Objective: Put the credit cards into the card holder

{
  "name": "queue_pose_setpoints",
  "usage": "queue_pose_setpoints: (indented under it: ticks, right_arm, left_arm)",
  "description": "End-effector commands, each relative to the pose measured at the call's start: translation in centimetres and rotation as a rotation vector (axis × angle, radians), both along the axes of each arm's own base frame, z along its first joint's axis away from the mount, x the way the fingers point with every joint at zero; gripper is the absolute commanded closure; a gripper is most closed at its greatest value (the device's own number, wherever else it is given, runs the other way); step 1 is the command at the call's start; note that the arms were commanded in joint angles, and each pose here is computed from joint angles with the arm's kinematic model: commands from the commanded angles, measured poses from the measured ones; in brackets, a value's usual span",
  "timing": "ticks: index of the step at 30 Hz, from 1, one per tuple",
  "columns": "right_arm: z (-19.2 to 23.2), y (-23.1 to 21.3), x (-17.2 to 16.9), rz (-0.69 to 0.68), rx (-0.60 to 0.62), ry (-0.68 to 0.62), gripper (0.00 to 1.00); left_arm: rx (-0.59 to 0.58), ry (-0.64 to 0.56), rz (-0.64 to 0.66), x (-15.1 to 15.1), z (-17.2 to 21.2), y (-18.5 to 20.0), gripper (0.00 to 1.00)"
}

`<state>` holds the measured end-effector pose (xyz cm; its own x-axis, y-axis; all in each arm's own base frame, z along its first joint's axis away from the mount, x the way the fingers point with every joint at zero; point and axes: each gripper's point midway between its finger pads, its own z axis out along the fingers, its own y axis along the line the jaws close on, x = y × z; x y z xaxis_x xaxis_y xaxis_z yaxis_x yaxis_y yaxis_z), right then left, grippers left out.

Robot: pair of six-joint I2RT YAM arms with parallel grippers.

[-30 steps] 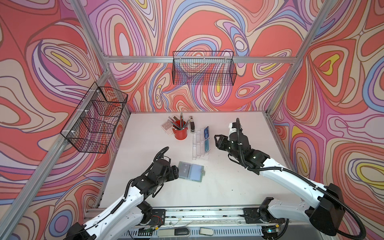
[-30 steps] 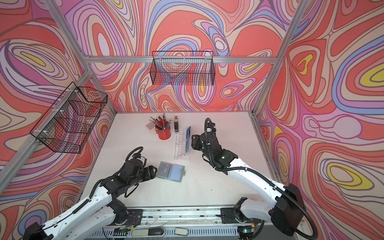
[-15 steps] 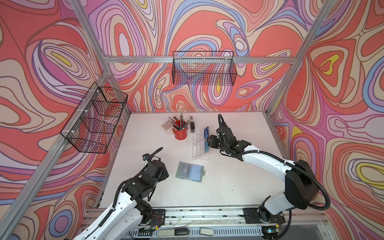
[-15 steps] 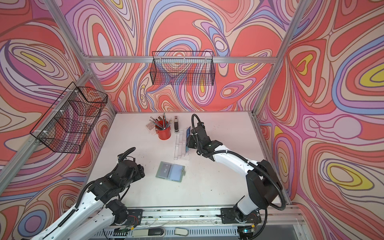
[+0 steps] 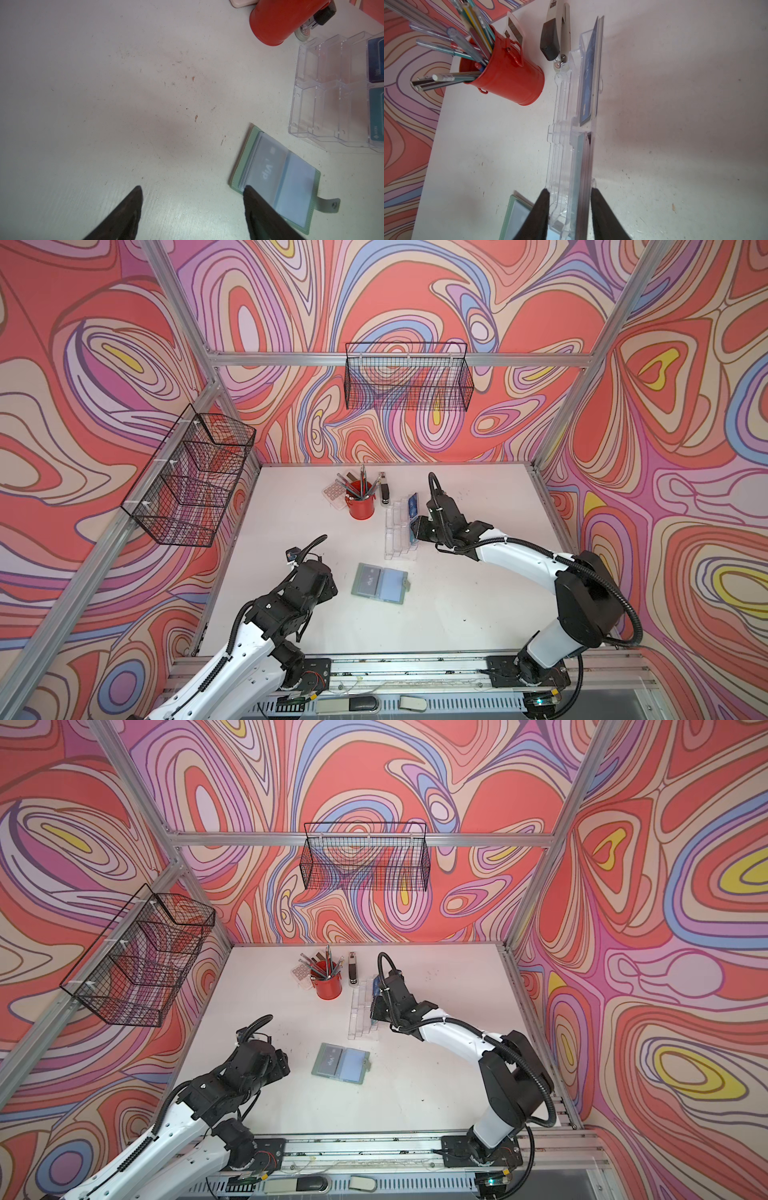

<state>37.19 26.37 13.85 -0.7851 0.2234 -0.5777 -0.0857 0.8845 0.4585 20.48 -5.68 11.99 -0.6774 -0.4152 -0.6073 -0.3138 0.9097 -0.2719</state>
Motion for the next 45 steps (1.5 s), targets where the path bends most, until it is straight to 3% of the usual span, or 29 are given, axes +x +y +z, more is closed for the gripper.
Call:
queue_pose_setpoints:
  ticks: [1, 7, 16, 24, 33, 45]
  right_arm:
    - [-1.5, -0.3, 0.2, -0.002, -0.040, 0.019, 0.73]
    - [-1.7, -0.4, 0.8, 0.003, -0.081, 0.008, 0.88]
    - [-1.4, -0.5, 2.2, 0.047, -0.149, -0.017, 0.91]
    - [-1.0, 1.2, 1.2, 0.097, -0.023, 0.009, 0.77]
    - [-0.6, 1.8, 1.2, 0.101, 0.007, 0.023, 0.80]
    - [-1.4, 2.2, 1.5, 0.099, 0.013, 0.051, 0.75]
  left_arm:
    - [0.023, 0.025, -0.003, -0.7, -0.6, 0.5, 0.22]
    - [0.021, 0.022, -0.003, -0.7, -0.5, 0.5, 0.21]
    - [0.026, 0.027, -0.005, -0.6, -0.6, 0.4, 0.21]
    - [0.027, 0.025, -0.004, -0.5, -0.6, 0.4, 0.22]
    - [0.022, 0.020, -0.005, -0.6, -0.6, 0.4, 0.21]
    - [0.021, 0.022, -0.007, -0.5, -0.6, 0.3, 0.21]
